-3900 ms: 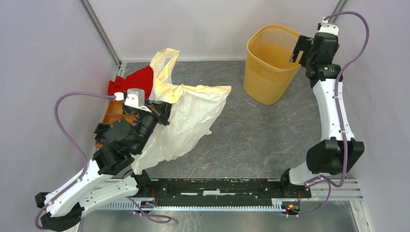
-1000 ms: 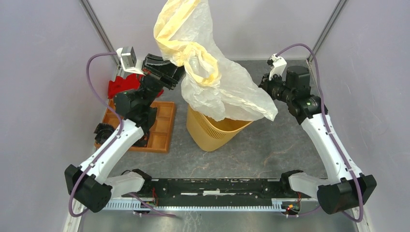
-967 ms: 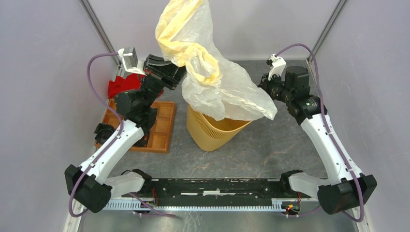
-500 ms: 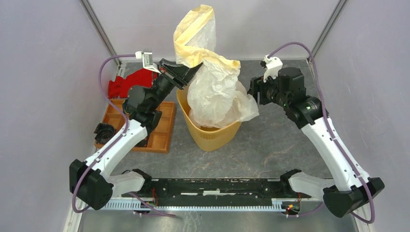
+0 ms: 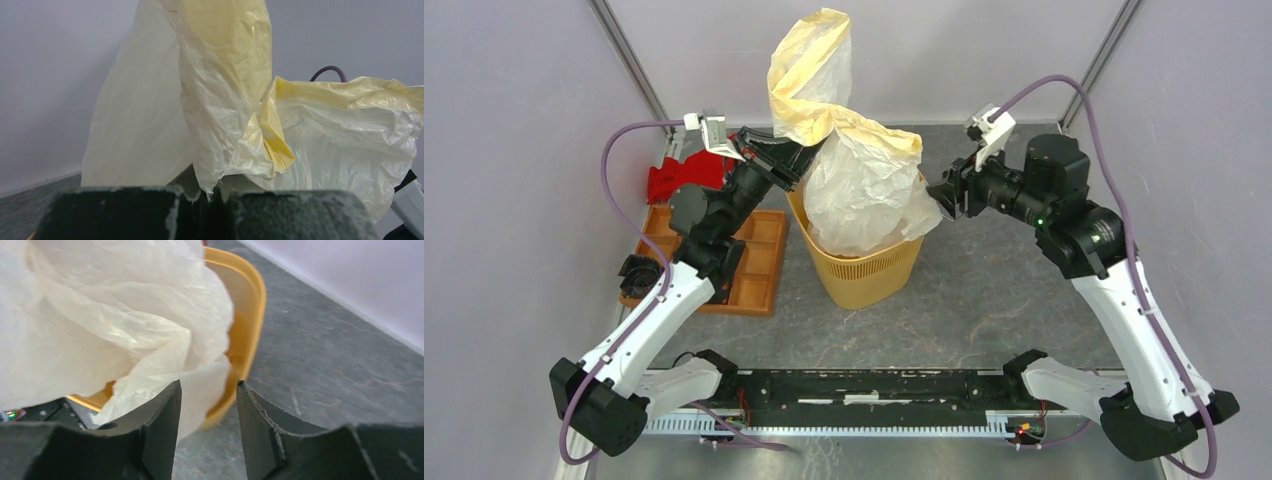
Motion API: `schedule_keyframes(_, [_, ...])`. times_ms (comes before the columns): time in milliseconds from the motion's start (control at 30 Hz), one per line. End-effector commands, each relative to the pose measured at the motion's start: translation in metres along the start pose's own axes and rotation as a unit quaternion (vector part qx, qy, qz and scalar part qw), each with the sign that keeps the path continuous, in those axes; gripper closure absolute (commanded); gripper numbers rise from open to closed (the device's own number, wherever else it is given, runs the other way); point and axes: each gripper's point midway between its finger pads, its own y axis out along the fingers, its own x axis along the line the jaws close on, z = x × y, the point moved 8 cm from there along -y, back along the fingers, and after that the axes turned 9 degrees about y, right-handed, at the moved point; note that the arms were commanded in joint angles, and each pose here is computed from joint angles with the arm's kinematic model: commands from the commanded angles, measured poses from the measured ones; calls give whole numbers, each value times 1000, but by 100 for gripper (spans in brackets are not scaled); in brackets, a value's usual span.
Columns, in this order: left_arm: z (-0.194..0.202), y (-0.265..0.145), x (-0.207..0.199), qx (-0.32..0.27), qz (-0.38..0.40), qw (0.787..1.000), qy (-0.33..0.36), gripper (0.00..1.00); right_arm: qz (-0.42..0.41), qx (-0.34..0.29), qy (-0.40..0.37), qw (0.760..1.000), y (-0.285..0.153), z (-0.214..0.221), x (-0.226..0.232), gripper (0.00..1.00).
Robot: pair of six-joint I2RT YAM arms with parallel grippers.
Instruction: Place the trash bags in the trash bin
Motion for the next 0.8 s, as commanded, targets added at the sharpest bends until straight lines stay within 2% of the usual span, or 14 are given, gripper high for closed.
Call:
schedule_keyframes(0, [-12,3,-2,-12,-6,1000,26,98,-101,-7,19,995,29,6,25,53])
schedule_keyframes(67, [-12,2,-2,-12,-9,1000,24,98,-126,4,23,992,43,15,38,57])
schedule_keyframes(133, [-13,2,-3,-12,-10,1000,22,98,-112,20,19,993,59,22,45,60])
schedule_keyframes(300, [-14,0,-5,-13,-9,1000,11,98,12,64,-4,998,106,40,47,73])
schedule_keyframes(400, [-12,-5,-3,-11,-26,1000,6,98,76,84,2,994,133,61,42,75])
schedule_keyframes(500, [-10,-12,-3,-5,-32,999,8,98,93,98,16,991,144,78,38,72])
schedule_keyframes(600, [-5,-17,-5,17,-28,999,9,95,103,85,13,991,134,74,35,67])
schedule_keyframes(700, [5,-25,-2,42,-39,998,0,91,87,73,10,993,125,72,31,53])
schedule_keyframes(767, [11,-30,2,61,-66,996,-13,91,76,90,8,993,129,75,31,40])
